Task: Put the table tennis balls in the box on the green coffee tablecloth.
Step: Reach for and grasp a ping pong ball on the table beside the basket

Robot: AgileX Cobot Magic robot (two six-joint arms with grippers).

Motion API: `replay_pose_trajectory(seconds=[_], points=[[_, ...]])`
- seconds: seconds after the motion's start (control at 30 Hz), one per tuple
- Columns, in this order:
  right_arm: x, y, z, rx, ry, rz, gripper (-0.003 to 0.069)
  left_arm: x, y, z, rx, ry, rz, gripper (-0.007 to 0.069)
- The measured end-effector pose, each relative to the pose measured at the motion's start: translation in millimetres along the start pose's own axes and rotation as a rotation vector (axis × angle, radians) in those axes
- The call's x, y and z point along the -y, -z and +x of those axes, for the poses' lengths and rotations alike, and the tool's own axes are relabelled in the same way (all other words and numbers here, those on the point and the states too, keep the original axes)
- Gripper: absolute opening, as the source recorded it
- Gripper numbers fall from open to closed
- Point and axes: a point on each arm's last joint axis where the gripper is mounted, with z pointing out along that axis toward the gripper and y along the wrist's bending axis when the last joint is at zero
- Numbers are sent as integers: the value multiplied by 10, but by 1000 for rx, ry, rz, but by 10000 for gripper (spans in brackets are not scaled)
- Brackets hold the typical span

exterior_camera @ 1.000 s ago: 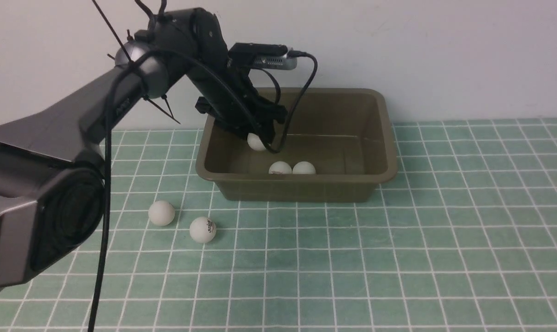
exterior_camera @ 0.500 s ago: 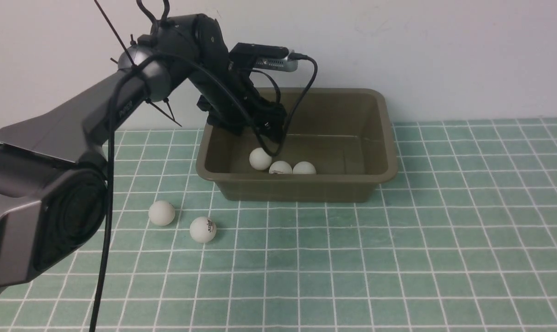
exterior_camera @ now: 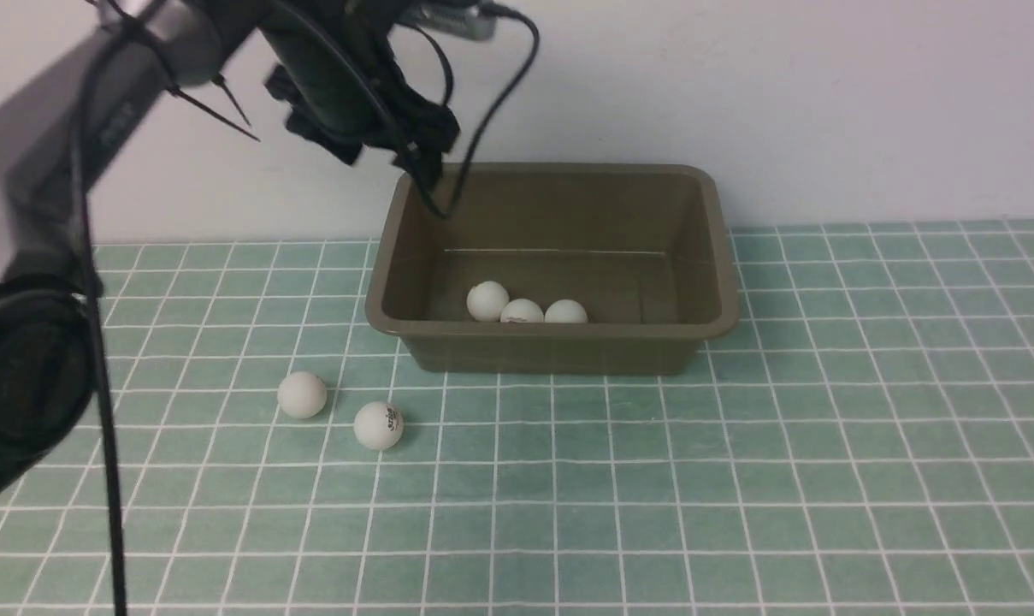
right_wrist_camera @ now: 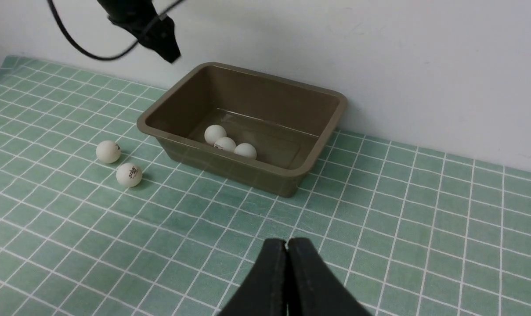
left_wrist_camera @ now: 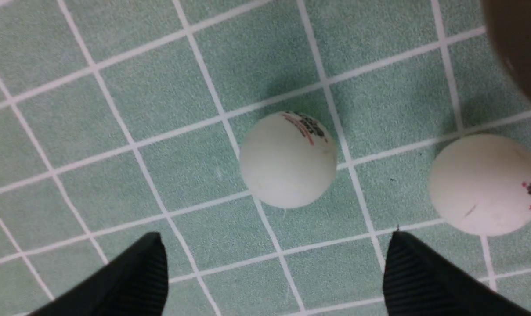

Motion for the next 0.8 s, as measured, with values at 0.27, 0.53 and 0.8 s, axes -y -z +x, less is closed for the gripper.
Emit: replay_pose_trajectory(seconds=[0.27, 0.53, 0.8], points=[[0, 0, 0, 0, 0, 0, -17, 26, -170, 25, 28, -5, 5, 594], [-1, 0, 0, 0, 0, -1, -17, 36, -276, 20, 77, -7, 3, 594], [-3, 0, 0, 0, -16, -3, -17, 38, -329, 25, 95, -9, 2, 594]])
